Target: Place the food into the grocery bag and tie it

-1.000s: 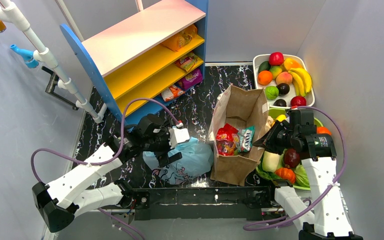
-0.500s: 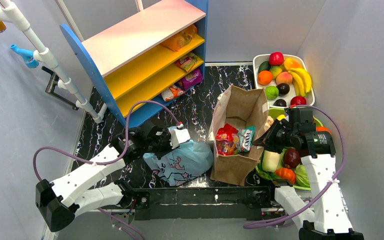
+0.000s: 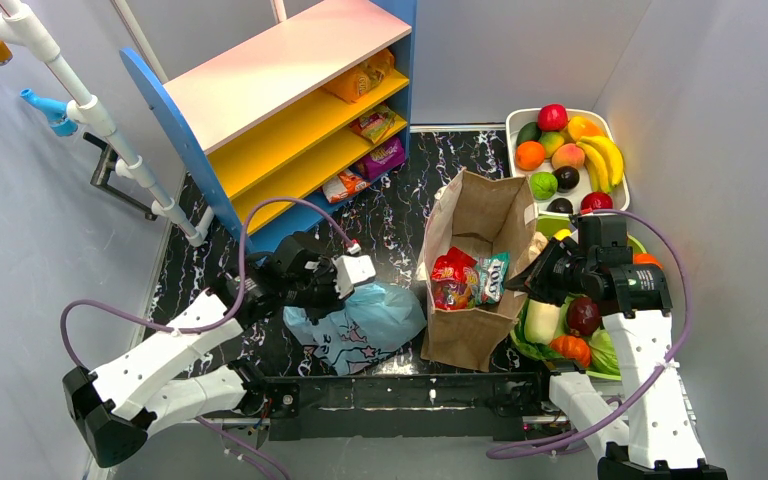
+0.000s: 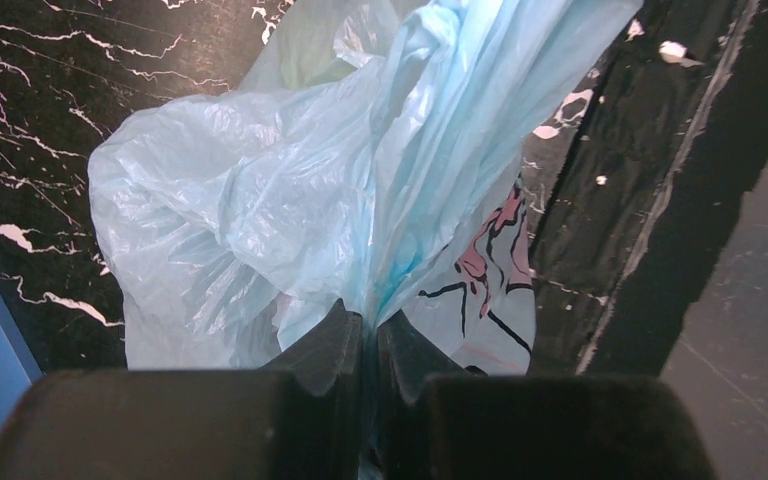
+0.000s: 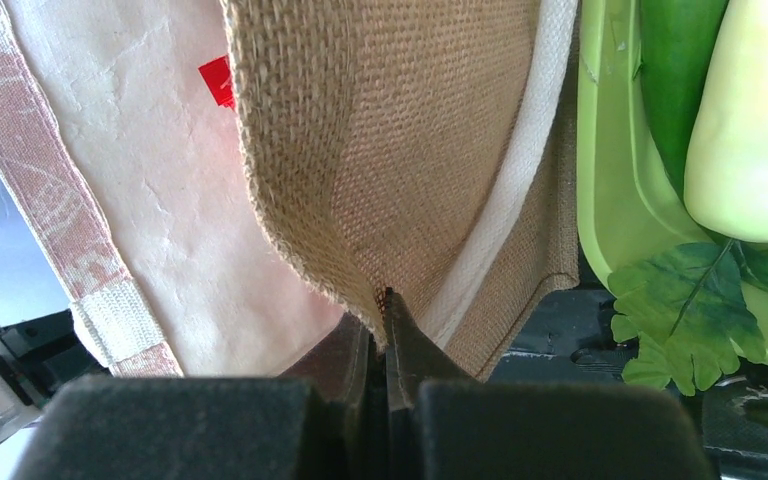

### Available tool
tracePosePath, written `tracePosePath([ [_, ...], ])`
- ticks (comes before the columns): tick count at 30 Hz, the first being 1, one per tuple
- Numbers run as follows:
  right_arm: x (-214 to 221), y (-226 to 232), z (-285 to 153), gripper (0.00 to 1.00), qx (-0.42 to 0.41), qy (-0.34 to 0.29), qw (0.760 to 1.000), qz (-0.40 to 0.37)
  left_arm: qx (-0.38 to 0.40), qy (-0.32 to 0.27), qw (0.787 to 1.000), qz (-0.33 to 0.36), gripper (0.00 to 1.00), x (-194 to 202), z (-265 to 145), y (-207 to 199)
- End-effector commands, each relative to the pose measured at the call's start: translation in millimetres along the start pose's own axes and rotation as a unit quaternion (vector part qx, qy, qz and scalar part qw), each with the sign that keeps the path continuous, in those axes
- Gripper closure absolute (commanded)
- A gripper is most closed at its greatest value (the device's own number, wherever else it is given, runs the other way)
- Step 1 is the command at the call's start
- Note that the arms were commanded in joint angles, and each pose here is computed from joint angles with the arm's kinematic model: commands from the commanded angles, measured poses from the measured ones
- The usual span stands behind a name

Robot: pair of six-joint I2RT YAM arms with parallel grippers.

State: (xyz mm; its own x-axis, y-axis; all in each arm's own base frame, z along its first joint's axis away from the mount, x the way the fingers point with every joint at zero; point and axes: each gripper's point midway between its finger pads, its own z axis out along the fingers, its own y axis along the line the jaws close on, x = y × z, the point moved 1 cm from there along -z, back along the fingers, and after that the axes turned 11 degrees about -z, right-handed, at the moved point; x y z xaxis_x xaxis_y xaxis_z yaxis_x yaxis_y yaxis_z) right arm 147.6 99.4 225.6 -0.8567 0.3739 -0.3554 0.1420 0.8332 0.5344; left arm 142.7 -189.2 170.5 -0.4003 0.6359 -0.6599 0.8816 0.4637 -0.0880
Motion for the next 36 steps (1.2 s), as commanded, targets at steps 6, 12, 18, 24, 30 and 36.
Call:
tracePosePath([
  [6,-5,13,-4,0.99,-0.029,-0.005,1.000,-0.007,0.039,-0.023,0.995,-0.084,1.00,-32,-52,-28],
  [12,-5,13,-3,0.99,-0.031,-0.003,0.999,-0.008,0.040,-0.029,0.990,-0.130,1.00,-56,-72,-33],
  [18,-7,15,-3,0.99,-0.033,-0.005,0.999,-0.009,0.005,-0.063,0.981,-0.183,1.00,-95,-102,-27],
  [24,-8,15,-3,0.99,-0.034,-0.006,0.999,-0.010,0.014,-0.111,0.971,-0.213,1.00,-134,-128,-32],
  [30,-7,16,-4,0.99,-0.036,-0.005,0.999,-0.009,0.055,-0.146,0.955,-0.254,1.00,-176,-155,-47],
  [36,-7,15,-4,0.99,-0.036,-0.006,0.999,-0.010,0.122,-0.213,0.936,-0.251,1.00,-223,-195,-68],
])
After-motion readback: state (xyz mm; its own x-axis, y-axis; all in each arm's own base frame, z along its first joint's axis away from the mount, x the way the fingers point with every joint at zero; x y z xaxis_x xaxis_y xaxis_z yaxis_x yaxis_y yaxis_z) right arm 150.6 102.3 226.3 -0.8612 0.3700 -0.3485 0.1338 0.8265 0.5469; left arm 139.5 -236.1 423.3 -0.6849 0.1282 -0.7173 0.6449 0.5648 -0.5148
